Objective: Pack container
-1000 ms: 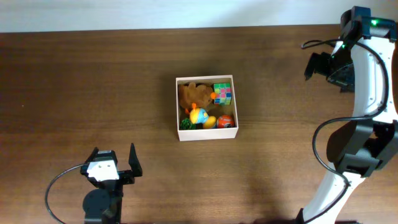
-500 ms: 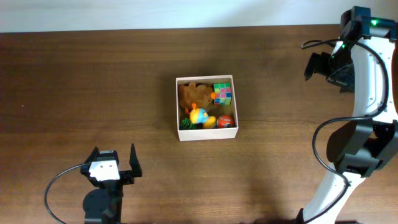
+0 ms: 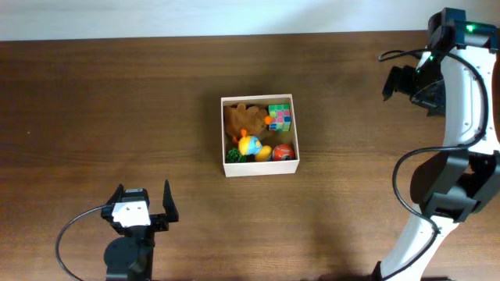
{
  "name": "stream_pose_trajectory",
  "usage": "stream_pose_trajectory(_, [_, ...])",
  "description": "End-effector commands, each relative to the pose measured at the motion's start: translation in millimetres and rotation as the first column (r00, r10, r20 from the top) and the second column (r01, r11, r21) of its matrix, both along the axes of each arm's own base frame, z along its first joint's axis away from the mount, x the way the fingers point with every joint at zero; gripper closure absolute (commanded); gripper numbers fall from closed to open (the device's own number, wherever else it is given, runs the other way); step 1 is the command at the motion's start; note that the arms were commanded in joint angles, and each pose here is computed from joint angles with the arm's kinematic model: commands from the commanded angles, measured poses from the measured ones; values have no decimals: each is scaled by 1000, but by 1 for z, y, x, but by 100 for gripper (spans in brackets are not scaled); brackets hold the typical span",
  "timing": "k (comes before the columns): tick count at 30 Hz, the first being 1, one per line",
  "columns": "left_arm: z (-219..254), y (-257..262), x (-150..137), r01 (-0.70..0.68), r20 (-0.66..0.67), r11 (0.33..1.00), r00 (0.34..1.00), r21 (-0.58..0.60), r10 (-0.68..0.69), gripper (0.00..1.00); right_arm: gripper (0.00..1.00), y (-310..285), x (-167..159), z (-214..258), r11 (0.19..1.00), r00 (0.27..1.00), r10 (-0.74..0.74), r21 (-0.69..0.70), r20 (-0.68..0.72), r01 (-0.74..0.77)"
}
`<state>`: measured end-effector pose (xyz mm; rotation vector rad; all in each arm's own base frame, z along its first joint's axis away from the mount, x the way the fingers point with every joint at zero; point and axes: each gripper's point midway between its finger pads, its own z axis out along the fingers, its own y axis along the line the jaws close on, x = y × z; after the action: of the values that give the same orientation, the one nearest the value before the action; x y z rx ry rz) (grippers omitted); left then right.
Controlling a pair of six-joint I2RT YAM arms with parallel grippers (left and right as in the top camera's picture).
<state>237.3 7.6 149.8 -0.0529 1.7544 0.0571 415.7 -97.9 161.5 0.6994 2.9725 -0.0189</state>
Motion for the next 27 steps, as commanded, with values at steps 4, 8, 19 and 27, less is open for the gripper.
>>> stream_pose_trajectory(4, [-1, 0, 0, 5, 5, 1000, 1000, 18, -5, 1, 1, -1, 1, 12, 1000, 999, -5, -6, 35, 5])
stream_pose_trajectory(8, [-1, 0, 0, 5, 5, 1000, 1000, 18, -5, 1, 1, 0, -6, 48, 1000, 993, -3, -25, 120, 6])
stream_pose_trajectory(19, [-1, 0, 0, 5, 5, 1000, 1000, 18, -5, 1, 1, 34, -50, 168, 995, 907, 73, -93, 416, -37])
stream_pose_trajectory(27, [-1, 0, 0, 5, 5, 1000, 1000, 18, -5, 1, 1, 91, -81, 212, 977, 824, 211, -118, 526, -175])
